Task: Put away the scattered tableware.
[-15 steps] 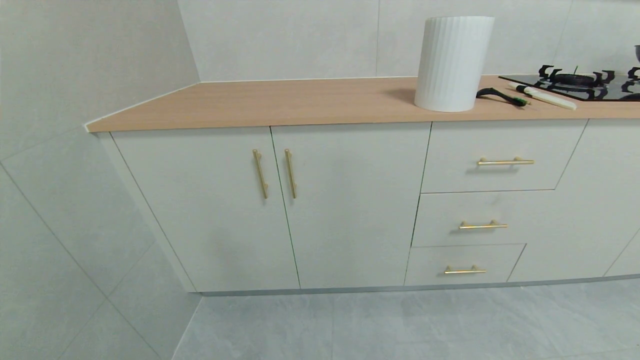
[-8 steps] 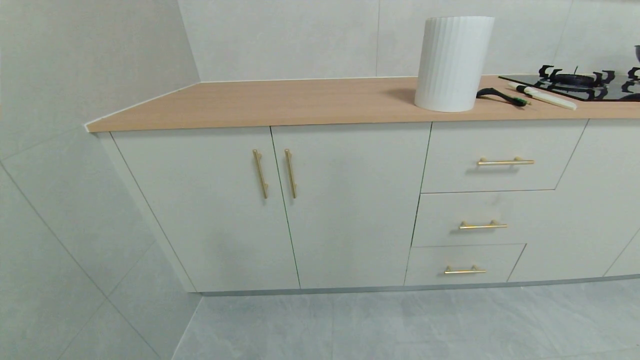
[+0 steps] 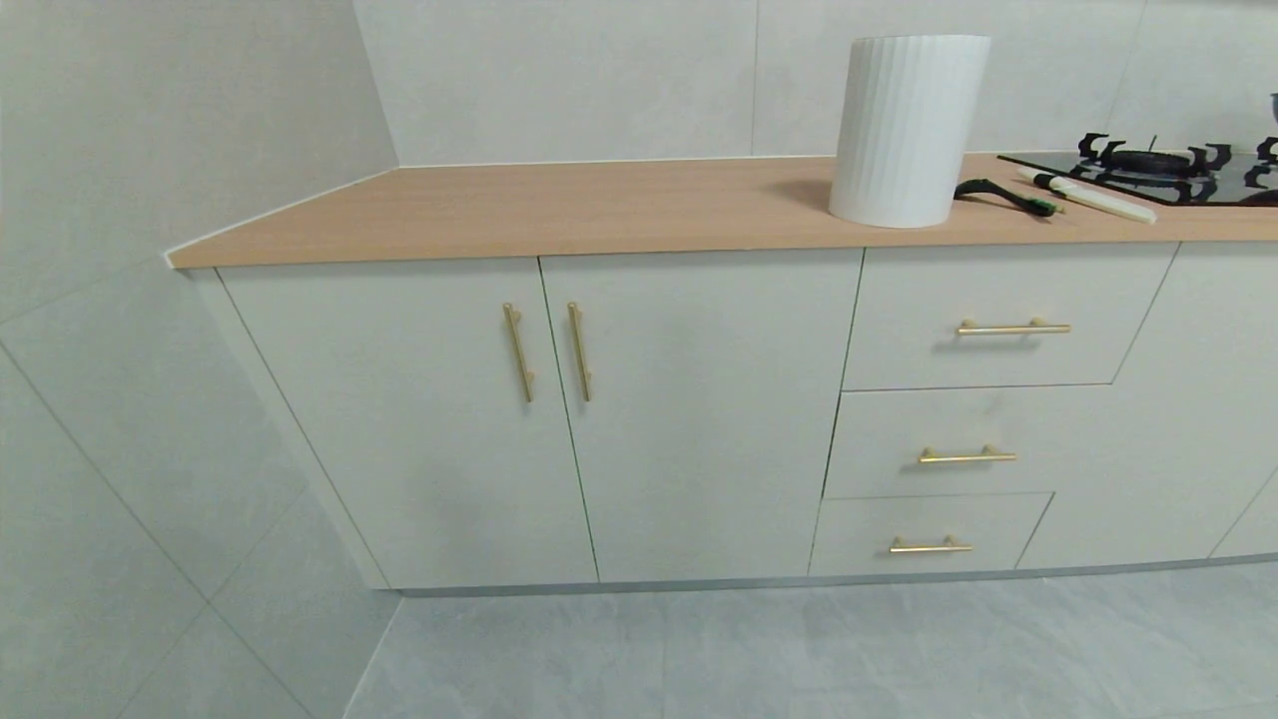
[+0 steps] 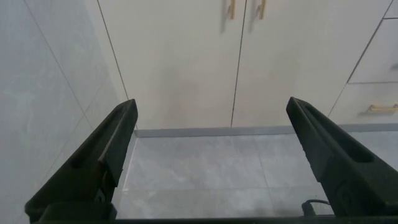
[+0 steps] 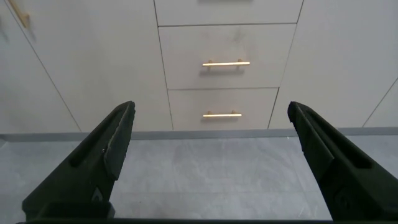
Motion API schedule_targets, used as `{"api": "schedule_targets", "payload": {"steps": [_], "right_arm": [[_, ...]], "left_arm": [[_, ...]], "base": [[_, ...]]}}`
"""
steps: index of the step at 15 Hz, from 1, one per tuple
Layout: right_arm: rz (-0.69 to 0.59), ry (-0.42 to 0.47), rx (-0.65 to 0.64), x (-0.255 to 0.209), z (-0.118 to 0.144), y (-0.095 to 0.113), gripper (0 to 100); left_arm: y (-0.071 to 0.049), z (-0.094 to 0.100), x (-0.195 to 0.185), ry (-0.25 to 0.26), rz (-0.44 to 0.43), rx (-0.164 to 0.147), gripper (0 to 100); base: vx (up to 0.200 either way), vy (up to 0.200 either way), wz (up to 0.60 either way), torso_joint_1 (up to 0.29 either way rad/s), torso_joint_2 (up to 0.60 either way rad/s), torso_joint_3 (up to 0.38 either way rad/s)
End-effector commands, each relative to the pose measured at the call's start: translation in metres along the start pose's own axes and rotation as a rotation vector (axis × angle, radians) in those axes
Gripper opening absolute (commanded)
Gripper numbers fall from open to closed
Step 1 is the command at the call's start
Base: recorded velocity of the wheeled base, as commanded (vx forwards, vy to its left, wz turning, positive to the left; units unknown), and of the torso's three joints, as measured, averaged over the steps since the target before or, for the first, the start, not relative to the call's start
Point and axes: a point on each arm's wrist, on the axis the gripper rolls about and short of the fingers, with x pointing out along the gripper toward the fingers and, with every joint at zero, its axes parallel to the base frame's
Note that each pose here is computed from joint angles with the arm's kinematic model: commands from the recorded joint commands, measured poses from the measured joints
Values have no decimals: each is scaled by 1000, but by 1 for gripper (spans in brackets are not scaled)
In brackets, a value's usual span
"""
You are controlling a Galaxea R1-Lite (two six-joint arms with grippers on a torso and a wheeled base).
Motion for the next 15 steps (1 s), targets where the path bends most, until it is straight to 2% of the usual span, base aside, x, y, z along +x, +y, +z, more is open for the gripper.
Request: {"api": "schedule_targets", "payload": {"steps": [1, 6, 13, 15], "right_arm": [[0, 3, -1, 0, 0, 0, 100], [0, 3, 1, 0, 0, 0, 100], [0, 3, 1, 0, 0, 0, 100], [0, 3, 1, 0, 0, 0, 100]], "left_arm": [[0, 0, 0, 1, -1, -1, 100], [0, 0, 0, 1, 1, -3, 100], [0, 0, 0, 1, 1, -3, 100], [0, 0, 0, 1, 1, -3, 100]], "base": [[200, 0, 0, 7, 2, 2], [200, 0, 0, 2, 2, 1], [0, 0, 0, 0, 0, 0], [0, -200, 0, -2, 2, 12]]}}
